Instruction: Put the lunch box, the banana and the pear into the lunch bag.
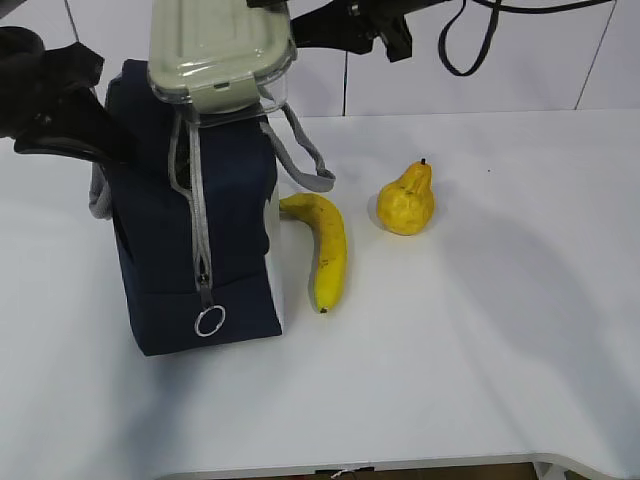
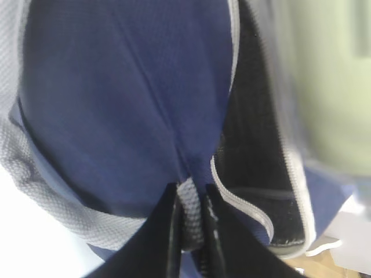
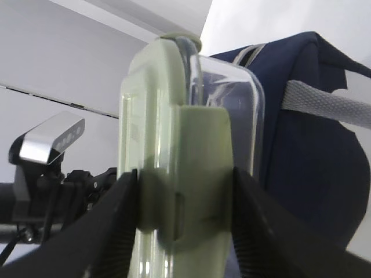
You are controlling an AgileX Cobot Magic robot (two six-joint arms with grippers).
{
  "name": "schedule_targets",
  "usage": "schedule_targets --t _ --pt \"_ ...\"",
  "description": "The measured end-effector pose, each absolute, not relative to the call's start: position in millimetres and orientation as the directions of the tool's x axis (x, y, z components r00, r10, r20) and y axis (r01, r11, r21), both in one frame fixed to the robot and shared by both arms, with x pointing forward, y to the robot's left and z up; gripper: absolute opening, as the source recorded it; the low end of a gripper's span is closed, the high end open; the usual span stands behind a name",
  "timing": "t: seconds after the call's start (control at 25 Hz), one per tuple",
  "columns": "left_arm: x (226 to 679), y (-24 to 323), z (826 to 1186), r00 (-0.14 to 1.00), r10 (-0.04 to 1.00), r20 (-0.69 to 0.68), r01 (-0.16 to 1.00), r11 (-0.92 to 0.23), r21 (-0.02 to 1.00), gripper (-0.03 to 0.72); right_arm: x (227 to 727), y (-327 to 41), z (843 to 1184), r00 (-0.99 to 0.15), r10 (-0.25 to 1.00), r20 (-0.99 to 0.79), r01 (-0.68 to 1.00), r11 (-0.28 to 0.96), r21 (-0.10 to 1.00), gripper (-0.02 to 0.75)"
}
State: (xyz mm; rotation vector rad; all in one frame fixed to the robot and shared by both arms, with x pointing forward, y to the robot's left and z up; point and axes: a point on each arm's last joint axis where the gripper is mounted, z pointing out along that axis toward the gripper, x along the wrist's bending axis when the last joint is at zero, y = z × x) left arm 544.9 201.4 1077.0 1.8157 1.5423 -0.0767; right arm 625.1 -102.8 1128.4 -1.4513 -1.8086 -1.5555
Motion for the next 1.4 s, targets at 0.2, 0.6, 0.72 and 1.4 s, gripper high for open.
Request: schedule_targets --t 0.2,0.6,0.72,1.4 --pt "544.9 201.4 1077.0 0.276 0.829 -0.487 0.873 -0.003 0.488 0.014 632.0 -93.5 1113.0 -0.392 0.475 0.788 0.854 -0.13 0.503 0.375" --pt "544.9 201.3 1077.0 0.275 0.828 -0.489 0.873 -0.002 0.487 0.014 639.4 -89.3 1088.7 -0.443 0.604 0.663 0.817 -0.033 0.576 0.375" --pt "544.9 201.3 1077.0 0.275 0.828 -0.489 0.873 -0.002 0.487 0.014 633.7 -78.2 1087.1 -0.523 0.609 0.596 0.774 0.047 0.632 0.375" --pt "544.9 201.2 1077.1 0.275 0.827 -0.49 0.873 -0.001 0.487 0.013 613.7 -19.3 1045.6 -0.757 0.575 0.311 0.582 0.375 0.722 0.373"
